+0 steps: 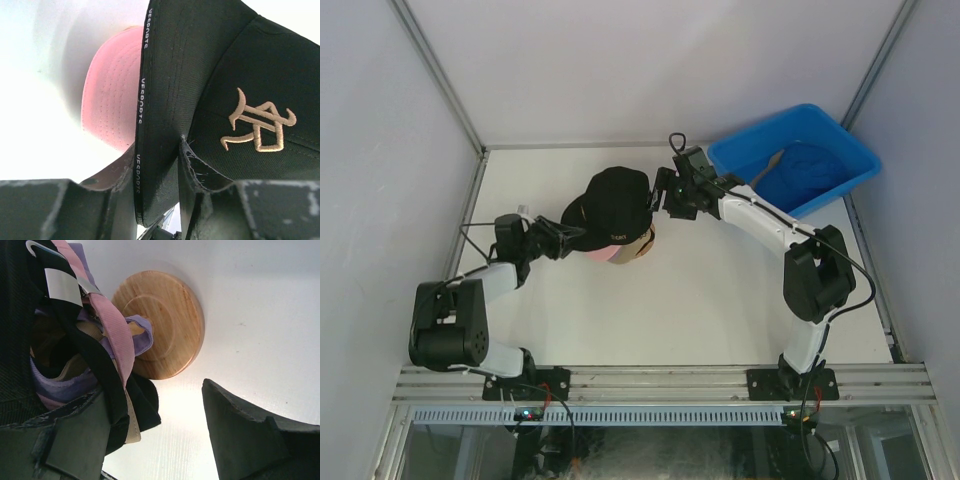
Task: Stack the hats
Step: Stack the hat on the hat.
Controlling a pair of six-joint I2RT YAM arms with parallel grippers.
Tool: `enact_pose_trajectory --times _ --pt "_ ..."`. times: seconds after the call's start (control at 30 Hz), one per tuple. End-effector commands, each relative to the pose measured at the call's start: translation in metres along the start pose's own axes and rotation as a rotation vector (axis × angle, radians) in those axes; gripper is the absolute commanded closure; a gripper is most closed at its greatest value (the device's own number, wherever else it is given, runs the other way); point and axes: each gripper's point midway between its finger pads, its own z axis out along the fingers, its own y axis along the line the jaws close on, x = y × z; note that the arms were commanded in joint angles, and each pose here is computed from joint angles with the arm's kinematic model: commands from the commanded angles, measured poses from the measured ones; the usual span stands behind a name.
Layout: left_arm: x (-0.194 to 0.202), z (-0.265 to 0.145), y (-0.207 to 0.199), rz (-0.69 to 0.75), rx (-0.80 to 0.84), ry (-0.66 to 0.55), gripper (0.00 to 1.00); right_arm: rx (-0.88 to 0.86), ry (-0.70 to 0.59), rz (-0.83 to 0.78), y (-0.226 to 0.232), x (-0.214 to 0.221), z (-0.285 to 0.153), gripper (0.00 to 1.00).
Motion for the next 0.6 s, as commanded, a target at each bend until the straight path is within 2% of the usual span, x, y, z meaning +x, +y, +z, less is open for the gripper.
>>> enact_pose_trajectory --times 0.0,0.2,0.37,0.5,0.57 --pt "0.045 -0.037 0.162 -0.118 -0.647 0.031 0.65 0.013 0.045 -0.042 -0.004 0.011 -0.008 0.31" --pt "0.043 -0.044 0.157 -0.122 -0.654 0.000 0.65 0.016 0.055 -0.042 -0.006 0.015 -0.007 0.31" --pt "0.035 -0.056 0.152 -0.134 -0.672 -0.084 0.67 0.011 0.053 -0.042 -0.006 0.014 -0.008 0.31" --pt "0.027 -0.067 0.150 -0.119 -0.723 -0.131 0.63 0.007 0.052 -0.040 -0.006 0.013 -0.008 0.31" --pt "0.026 -0.072 0.151 -0.119 -0.753 -0.144 0.57 0.003 0.051 -0.042 -0.005 0.012 -0.009 0.31"
